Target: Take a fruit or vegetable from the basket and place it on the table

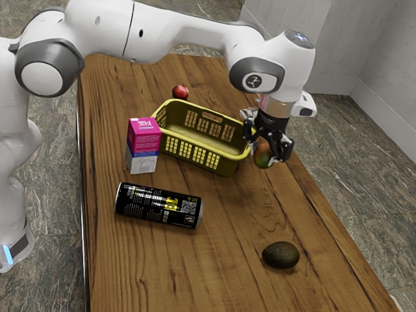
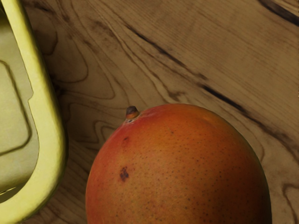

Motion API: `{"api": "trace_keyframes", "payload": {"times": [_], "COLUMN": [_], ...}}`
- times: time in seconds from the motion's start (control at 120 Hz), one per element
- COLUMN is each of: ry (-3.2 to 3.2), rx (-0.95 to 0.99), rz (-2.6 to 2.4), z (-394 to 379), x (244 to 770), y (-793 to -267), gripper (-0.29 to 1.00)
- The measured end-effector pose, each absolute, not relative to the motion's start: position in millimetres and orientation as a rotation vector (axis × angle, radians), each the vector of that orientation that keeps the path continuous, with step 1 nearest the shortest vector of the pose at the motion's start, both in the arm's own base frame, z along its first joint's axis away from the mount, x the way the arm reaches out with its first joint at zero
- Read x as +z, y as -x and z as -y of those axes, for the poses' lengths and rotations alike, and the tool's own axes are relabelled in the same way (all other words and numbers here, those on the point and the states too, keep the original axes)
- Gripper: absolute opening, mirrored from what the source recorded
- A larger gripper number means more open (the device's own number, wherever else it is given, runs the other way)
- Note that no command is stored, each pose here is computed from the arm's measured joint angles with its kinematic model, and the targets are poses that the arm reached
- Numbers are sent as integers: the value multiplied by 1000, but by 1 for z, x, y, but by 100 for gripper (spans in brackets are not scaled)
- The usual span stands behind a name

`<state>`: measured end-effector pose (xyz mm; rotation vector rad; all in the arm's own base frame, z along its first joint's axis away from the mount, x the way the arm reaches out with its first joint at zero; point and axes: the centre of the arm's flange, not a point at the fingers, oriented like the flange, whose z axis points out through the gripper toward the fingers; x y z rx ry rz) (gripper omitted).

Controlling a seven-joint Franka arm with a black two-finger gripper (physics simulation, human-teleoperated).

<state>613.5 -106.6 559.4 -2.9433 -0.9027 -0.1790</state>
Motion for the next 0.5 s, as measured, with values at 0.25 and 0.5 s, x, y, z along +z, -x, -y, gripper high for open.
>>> {"api": "trace_keyframes", "payload": {"times": [0.25,0.5], "ry": [2967,3007], "rx": [-177,-173], "rz": [877,844], "z": [110,113], "x": [560,562], "y": [-613,-613], "gripper": [25,61]}}
